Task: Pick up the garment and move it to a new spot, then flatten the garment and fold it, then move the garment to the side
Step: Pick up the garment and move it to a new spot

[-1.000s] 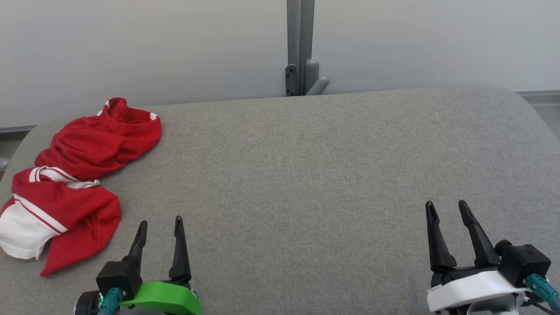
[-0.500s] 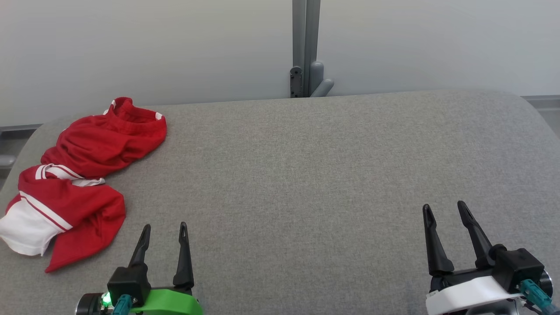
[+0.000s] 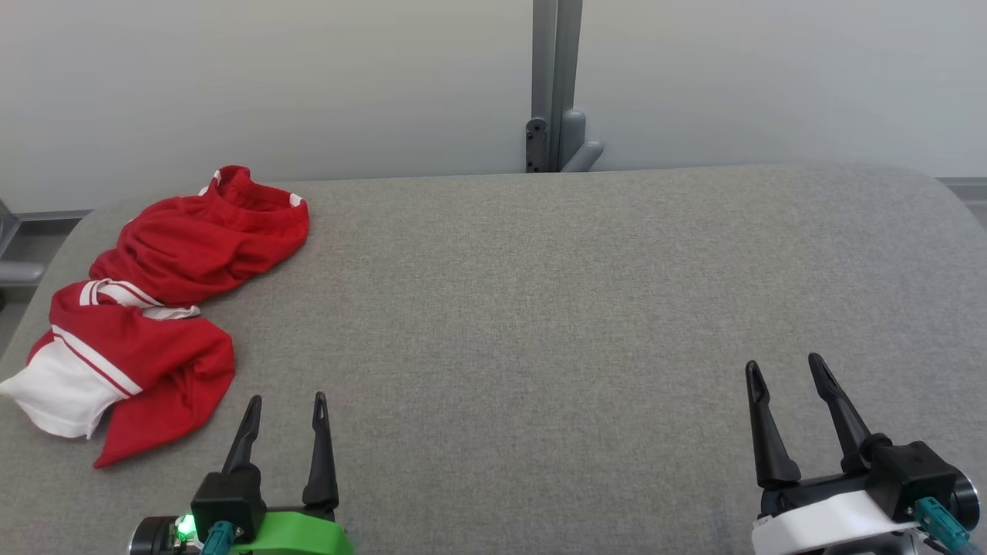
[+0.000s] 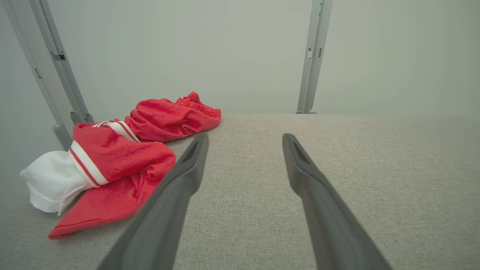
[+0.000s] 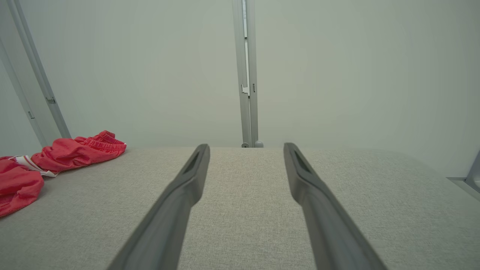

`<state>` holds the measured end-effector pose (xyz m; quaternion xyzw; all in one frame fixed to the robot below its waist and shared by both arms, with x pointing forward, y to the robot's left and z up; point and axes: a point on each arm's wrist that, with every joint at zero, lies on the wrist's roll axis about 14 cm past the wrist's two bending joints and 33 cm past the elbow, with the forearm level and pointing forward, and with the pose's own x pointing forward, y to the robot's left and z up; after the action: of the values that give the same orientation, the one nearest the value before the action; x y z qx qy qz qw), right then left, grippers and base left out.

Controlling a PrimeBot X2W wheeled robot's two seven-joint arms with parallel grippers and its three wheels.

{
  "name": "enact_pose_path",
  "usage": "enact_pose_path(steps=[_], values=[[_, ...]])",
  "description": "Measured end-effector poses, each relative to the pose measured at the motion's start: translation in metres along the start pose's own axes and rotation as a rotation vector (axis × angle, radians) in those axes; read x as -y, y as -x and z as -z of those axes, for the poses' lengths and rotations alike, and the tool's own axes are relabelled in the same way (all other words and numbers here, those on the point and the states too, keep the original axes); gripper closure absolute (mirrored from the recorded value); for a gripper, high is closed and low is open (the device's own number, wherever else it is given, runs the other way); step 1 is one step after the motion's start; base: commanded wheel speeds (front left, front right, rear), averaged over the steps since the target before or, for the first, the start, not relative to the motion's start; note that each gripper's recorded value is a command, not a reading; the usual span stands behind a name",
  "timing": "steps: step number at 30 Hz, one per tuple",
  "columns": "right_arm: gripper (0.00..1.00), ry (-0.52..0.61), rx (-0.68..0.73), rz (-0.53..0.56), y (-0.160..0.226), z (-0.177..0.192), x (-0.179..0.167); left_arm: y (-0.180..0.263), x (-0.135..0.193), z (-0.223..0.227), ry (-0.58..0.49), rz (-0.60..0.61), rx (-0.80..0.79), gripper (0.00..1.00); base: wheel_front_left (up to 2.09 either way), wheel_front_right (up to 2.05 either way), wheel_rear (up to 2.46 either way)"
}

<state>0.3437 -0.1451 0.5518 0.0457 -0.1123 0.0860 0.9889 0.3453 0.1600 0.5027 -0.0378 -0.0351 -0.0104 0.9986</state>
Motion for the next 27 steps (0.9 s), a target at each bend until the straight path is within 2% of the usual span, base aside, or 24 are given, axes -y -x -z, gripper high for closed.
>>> enact_pose_path(steps=[14,27], values=[[0.0,-0.021,-0.01,-0.088,-0.016,0.006,-0.026,0.012,-0.029,-0.003,-0.004,-0.092,0.009,0.0,0.0,0.0,0.0],[0.0,-0.074,-0.026,-0.299,-0.048,0.018,-0.095,0.063,-0.102,-0.011,-0.022,-0.342,0.027,0.0,0.0,0.0,0.0]])
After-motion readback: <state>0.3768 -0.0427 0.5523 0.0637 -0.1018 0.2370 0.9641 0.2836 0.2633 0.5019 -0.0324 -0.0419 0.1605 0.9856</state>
